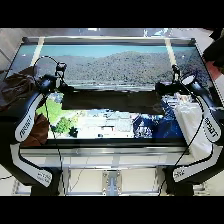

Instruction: Fold the shirts.

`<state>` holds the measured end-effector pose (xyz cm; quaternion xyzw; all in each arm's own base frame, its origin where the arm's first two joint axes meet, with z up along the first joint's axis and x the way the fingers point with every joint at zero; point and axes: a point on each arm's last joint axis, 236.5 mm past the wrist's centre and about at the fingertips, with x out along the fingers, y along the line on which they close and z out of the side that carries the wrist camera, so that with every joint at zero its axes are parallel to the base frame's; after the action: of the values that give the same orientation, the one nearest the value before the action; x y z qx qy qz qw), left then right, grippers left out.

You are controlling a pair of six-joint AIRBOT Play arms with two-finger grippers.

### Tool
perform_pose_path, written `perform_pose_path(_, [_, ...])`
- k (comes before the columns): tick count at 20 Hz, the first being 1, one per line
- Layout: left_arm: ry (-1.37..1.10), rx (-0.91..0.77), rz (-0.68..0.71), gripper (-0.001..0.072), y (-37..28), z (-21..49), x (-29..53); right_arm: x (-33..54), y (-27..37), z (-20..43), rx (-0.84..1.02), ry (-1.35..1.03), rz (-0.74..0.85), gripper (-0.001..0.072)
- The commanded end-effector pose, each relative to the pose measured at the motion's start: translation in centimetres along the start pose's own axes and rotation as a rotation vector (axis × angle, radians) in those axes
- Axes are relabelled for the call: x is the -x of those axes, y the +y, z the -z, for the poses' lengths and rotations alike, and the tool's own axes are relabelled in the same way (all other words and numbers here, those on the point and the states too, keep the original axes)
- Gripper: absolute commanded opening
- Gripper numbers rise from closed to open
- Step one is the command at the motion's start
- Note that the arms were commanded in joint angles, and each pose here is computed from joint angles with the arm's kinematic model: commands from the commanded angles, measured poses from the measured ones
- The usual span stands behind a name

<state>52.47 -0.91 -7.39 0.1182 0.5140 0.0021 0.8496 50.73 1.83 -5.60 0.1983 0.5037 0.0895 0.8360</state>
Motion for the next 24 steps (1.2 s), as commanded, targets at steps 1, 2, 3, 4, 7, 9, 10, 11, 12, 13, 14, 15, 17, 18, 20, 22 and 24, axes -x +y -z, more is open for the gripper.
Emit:
perform_pose_path(1, [0.004, 0.013, -0.010, 0.0691, 0.2, -0.1, 0.9, 1.0, 1.0, -1.2, 0.017, -0.011, -0.021, 0.0278])
perform_pose_path(2, [0.000, 0.017, -0.014, 0.0694, 0.5, -0.4, 1.9, 2.3, 2.0, -2.0, 0.039, -0.012, -0.038, 0.0350])
perform_pose_path(3, [-0.020, 0.022, -0.018, 0.0694, 0.8, -1.0, 3.1, 3.8, 2.9, -2.8, 0.068, -0.013, -0.051, 0.0350])
perform_pose_path(4, [-0.057, 0.029, -0.021, 0.0694, 1.2, -1.9, 4.8, 5.8, 3.4, -3.7, 0.104, -0.018, -0.046, 0.0349])
perform_pose_path(7, [-0.184, 0.047, -0.032, 0.0694, 2.3, -4.8, 10.5, 12.3, 0.3, -5.1, 0.172, -0.020, 0.118, 0.0349])
perform_pose_path(9, [-0.279, 0.058, -0.036, 0.0694, 2.9, -6.6, 14.1, 14.2, -2.8, -3.3, 0.070, 0.046, 0.163, 0.0355])
perform_pose_path(10, [-0.318, 0.060, -0.036, 0.0694, 3.0, -7.4, 15.4, 14.2, -3.8, -2.2, 0.007, 0.089, 0.142, 0.0438])
perform_pose_path(11, [-0.350, 0.059, -0.034, 0.0694, 2.9, -8.0, 16.4, 13.8, -4.4, -1.0, -0.057, 0.132, 0.089, 0.0449])
perform_pose_path(12, [-0.372, 0.054, -0.030, 0.0694, 2.7, -8.4, 17.1, 13.2, -4.7, -0.2, -0.112, 0.166, 0.027, 0.0453])
perform_pose_path(13, [-0.383, 0.047, -0.025, 0.0693, 2.2, -8.6, 17.4, 12.3, -5.1, 0.6, -0.170, 0.203, -0.036, 0.0505])
perform_pose_path(14, [-0.384, 0.040, -0.019, 0.0694, 1.7, -8.7, 17.5, 11.3, -5.4, 1.1, -0.218, 0.232, -0.087, 0.0528])
perform_pose_path(15, [-0.384, 0.033, -0.013, 0.0694, 1.2, -8.7, 17.4, 10.1, -5.8, 1.8, -0.257, 0.266, -0.130, 0.0530])
perform_pose_path(17, [-0.383, 0.015, 0.001, 0.0693, 0.1, -8.8, 17.3, 7.4, -6.2, 2.8, -0.274, 0.310, -0.188, 0.0613])
perform_pose_path(18, [-0.383, 0.007, 0.007, 0.0693, -0.5, -8.8, 17.3, 6.1, -6.2, 3.2, -0.280, 0.326, -0.215, 0.0619])
perform_pose_path(20, [-0.380, -0.007, 0.017, 0.0693, -1.4, -8.8, 17.2, 3.8, -6.3, 4.2, -0.296, 0.361, -0.246, 0.0619])
perform_pose_path(22, [-0.382, -0.020, 0.027, 0.0693, -2.2, -8.9, 17.3, 2.1, -6.5, 5.3, -0.287, 0.398, -0.256, 0.0619])
perform_pose_path(24, [-0.383, -0.024, 0.038, 0.0693, -2.8, -8.9, 17.3, 0.9, -6.0, 6.1, -0.283, 0.429, -0.265, 0.0619])
